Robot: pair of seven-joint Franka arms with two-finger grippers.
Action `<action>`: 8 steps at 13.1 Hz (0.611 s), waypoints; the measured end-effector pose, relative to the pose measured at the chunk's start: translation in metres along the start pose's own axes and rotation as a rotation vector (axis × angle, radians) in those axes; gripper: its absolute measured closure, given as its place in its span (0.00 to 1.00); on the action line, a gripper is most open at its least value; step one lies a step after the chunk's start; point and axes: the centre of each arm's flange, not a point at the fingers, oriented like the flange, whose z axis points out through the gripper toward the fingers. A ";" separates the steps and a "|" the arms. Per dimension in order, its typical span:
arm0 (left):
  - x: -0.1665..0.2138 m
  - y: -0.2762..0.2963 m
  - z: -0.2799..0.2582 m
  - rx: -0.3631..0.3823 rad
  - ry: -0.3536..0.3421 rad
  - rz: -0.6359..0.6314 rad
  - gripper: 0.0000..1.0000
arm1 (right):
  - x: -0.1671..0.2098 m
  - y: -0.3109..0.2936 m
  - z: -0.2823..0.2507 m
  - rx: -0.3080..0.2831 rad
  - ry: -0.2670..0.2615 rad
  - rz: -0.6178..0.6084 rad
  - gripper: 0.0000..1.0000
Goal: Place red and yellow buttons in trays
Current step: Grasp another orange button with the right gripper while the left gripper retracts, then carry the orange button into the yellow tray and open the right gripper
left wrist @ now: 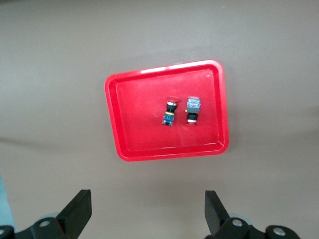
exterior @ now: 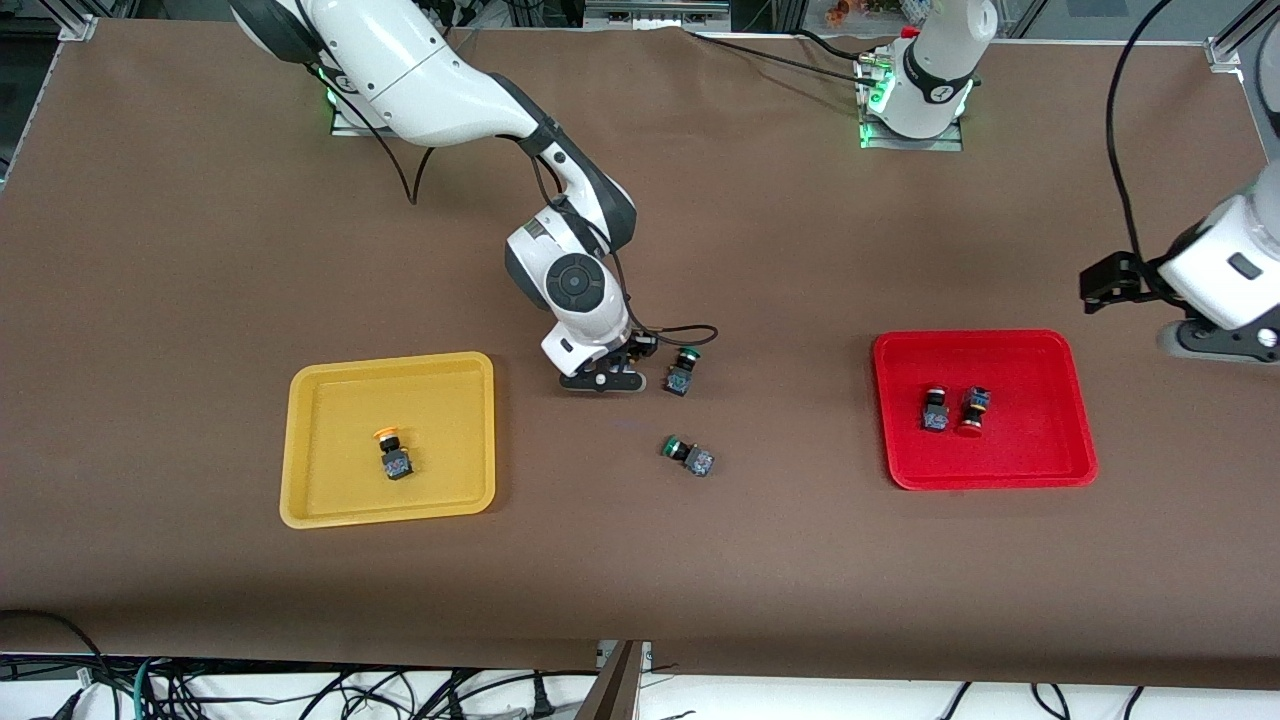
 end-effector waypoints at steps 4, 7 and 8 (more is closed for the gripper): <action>-0.056 -0.003 0.004 -0.095 0.071 -0.043 0.00 | 0.018 0.018 -0.021 -0.038 0.017 -0.026 0.67; -0.087 0.005 -0.004 -0.086 0.100 -0.036 0.00 | 0.057 0.071 -0.075 -0.131 0.027 -0.151 0.67; -0.087 0.006 -0.003 -0.085 0.103 -0.035 0.00 | 0.070 0.094 -0.089 -0.164 0.021 -0.196 0.67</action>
